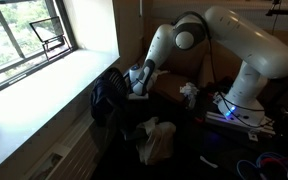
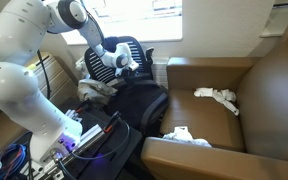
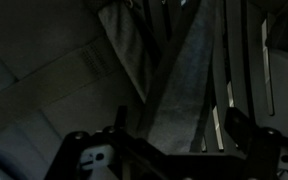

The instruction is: Pick the bag and put it on the couch

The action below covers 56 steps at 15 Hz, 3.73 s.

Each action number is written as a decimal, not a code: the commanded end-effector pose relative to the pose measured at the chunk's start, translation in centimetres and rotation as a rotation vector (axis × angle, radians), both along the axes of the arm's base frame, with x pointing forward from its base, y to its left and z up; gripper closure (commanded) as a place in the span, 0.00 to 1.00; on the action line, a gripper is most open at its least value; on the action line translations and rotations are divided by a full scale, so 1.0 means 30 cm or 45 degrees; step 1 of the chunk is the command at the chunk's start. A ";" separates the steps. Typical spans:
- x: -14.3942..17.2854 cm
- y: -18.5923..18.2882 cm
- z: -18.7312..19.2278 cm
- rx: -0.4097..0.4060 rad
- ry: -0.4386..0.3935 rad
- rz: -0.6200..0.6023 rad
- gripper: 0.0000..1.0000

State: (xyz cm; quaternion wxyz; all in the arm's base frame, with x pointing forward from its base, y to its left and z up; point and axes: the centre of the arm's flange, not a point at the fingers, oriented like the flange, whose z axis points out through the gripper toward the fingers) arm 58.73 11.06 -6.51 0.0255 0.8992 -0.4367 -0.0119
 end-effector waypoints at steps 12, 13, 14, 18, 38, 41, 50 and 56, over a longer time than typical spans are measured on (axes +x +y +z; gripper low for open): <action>0.013 -0.059 0.028 -0.040 0.033 0.038 1.00; 0.001 -0.055 0.077 -0.091 0.040 0.095 1.00; -0.006 -0.053 0.120 -0.136 0.025 0.153 0.98; -0.035 -0.078 0.390 -0.340 -0.143 0.312 0.98; -0.647 -0.930 1.465 -0.599 -1.090 -0.695 0.98; -0.595 -0.911 1.389 -0.693 -1.030 -0.727 0.93; -0.595 -1.428 1.604 -0.626 -0.973 -1.412 0.98; -0.656 -1.879 1.733 -0.581 -0.858 -1.907 0.98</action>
